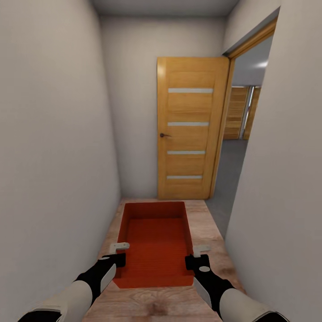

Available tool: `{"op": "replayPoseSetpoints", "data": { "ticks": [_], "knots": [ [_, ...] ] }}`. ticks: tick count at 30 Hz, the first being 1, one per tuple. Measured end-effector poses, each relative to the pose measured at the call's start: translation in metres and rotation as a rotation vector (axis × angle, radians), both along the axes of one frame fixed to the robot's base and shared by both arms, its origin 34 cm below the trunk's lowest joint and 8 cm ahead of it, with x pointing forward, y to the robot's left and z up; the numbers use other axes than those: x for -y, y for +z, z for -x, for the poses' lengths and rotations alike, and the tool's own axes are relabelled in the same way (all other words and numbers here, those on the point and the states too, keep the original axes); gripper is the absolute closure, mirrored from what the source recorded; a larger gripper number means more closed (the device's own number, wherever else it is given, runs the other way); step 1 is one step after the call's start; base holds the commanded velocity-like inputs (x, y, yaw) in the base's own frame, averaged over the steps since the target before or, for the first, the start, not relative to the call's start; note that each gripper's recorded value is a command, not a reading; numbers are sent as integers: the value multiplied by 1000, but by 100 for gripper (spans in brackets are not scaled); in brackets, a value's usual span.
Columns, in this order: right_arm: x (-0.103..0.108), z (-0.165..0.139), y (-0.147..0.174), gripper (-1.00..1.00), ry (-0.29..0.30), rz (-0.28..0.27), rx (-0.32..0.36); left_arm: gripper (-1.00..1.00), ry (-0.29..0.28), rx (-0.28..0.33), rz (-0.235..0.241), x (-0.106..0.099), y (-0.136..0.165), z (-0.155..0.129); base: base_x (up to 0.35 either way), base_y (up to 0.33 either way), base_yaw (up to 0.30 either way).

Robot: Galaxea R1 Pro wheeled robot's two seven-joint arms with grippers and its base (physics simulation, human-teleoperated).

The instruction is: Move the two storage containers from the living room to the garage. In the garage, place one container on the floor and stack the other container on top of it (either order is fine).

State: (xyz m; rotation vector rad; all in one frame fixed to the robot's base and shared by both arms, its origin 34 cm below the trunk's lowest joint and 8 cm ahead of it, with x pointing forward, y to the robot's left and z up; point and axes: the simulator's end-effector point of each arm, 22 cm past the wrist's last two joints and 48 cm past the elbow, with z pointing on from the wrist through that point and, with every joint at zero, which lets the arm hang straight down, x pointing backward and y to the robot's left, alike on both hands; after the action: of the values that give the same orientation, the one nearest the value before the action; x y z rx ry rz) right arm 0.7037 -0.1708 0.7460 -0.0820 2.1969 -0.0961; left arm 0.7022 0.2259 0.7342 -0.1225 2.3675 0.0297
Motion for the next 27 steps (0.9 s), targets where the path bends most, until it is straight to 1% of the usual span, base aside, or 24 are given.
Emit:
{"op": "replayPoseSetpoints", "data": {
  "ticks": [23, 27],
  "knots": [
    [0, -1, 1, 100, 0, 0, 5, 100, 0, 5, 0, 0, 1, -1, 325, 0, 0],
    [-1, -5, 6, 100, 3, 3, 21, 100, 1, 23, 9, -1, 4, -5, 0, 0, 0]
  ]
}}
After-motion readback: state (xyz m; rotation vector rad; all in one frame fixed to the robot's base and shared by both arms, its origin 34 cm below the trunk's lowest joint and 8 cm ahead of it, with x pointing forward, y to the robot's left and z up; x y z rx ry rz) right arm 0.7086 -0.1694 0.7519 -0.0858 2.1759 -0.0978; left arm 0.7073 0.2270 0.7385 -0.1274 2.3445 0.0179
